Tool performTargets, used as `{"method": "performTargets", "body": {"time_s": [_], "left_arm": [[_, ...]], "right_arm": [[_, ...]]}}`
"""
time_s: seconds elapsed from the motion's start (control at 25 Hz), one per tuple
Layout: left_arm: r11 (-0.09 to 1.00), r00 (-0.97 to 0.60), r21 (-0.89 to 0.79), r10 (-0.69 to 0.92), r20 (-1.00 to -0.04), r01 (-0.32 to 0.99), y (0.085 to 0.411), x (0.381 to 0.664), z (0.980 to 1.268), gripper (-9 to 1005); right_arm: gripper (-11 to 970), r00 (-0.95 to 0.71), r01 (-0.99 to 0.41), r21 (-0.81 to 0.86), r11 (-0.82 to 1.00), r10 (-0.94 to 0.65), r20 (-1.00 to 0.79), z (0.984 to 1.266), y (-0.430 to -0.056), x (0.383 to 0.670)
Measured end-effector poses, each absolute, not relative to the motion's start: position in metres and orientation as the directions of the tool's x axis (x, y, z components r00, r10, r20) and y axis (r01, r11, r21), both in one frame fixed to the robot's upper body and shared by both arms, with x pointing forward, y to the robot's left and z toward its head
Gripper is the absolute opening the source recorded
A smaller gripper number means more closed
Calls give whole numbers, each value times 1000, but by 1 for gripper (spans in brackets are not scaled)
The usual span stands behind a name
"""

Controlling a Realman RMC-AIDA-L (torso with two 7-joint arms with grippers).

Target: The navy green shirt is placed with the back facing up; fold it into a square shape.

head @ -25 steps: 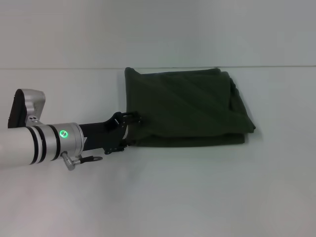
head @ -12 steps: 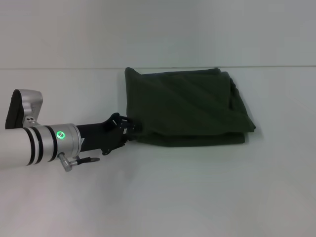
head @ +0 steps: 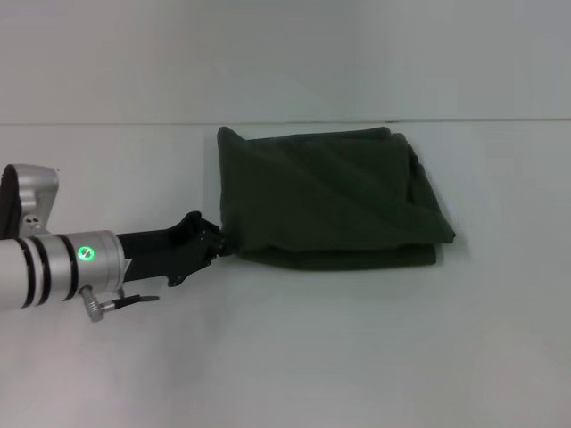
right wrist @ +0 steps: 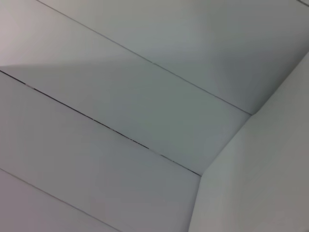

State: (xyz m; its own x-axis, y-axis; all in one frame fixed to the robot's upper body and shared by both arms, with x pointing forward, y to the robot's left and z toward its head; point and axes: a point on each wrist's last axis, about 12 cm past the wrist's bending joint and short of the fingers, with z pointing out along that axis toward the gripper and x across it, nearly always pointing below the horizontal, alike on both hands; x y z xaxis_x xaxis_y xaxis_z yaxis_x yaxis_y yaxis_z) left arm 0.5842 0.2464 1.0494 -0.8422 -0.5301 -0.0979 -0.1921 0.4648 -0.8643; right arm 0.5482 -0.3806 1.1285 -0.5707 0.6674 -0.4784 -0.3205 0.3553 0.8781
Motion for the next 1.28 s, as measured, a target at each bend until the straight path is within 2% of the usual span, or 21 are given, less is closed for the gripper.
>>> {"method": "performTargets", "body": {"time_s": [0.24,0.52,0.68,0.88,0.96,1.04,1.08,1.12,1.28], "left_arm": [[451,-848,-869,-525,-76,-201,264,571,1047,28],[439,-830,-867,-556,-55,-237,286,558,1042,78],[474,-868,-859,-491,-77,-192,295,556,1048,106],[472,-868,-875,-473,-153,-103,323,548,1066,142],[475,-846,-877,-496,-195,-77,343,542,1074,233],[480,-842,-875,-494,-216,-58,347,540,1076,324],[502,-845,-864,-445,-298,40,352,538,1084,370],[505,-845,-861,-434,-311,57,352,538,1085,406],[542,-820,-774,-245,-517,326,349,539,1101,550]], "right_arm": [[653,-574,-309,884,351,673,-467,1125,-380,548],[653,-578,-301,884,357,669,-467,1123,-378,548],[653,-595,-289,880,376,650,-473,1122,-377,550],[653,-600,-286,876,388,640,-479,1122,-378,551],[683,-608,-282,875,394,632,-481,1121,-377,551],[714,-618,-274,870,409,618,-485,1119,-376,552],[729,-622,-269,867,419,611,-489,1119,-376,552],[730,-628,-266,858,439,597,-500,1117,-376,552],[735,-663,-328,756,567,433,-611,1115,-373,556]]}}
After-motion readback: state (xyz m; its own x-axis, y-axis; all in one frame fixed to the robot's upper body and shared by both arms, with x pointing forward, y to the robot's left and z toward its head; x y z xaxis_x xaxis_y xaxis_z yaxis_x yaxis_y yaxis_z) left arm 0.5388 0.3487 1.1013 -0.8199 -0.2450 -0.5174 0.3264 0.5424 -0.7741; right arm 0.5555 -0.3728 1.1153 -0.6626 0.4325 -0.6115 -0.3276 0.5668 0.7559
